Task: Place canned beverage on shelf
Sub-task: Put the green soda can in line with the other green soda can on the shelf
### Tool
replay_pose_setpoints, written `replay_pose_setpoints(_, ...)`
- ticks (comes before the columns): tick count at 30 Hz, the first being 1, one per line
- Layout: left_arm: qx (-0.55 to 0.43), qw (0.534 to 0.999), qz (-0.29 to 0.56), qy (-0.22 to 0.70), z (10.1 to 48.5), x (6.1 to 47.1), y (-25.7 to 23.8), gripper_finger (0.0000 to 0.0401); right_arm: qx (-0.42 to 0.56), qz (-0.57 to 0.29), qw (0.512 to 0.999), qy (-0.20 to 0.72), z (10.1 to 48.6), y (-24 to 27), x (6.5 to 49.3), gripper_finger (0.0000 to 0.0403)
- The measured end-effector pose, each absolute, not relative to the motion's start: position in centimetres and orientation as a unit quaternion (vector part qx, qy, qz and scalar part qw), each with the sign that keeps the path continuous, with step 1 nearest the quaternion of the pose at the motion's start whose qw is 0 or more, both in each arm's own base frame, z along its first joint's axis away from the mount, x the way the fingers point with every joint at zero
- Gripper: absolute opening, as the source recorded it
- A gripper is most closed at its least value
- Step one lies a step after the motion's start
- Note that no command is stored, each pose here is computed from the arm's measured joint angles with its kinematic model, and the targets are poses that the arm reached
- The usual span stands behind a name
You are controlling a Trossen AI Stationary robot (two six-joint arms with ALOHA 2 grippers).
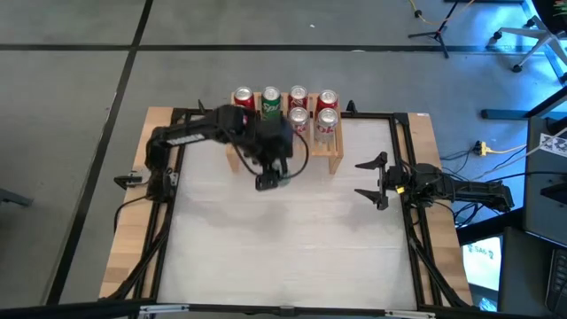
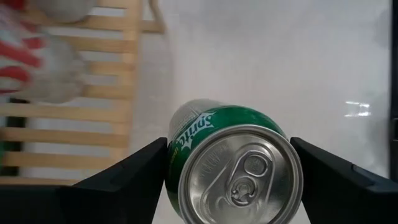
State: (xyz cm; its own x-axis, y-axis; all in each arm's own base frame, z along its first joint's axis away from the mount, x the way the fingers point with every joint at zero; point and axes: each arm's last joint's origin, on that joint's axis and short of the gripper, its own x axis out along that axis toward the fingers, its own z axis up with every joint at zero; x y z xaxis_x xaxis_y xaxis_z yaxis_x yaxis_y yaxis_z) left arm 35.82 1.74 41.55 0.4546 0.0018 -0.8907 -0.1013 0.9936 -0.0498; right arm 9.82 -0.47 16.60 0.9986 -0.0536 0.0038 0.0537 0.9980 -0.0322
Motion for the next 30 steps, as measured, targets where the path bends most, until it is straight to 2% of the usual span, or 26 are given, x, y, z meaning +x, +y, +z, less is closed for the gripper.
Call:
replay_pose_setpoints(17,-0.015,0.833,0.085,0.547,41.6,32.9,12.6,0.0289,-0.016,-0.027,1.000,-0.001,16.6,-0.5,9.8,0.0386)
replay_pose_setpoints(30,-0.048,0.838,0.089,0.536,41.6,31.6,15.6,0.0289,-0.016,-0.027,1.000,-0.001,16.6,-0.5,9.8,0.0386)
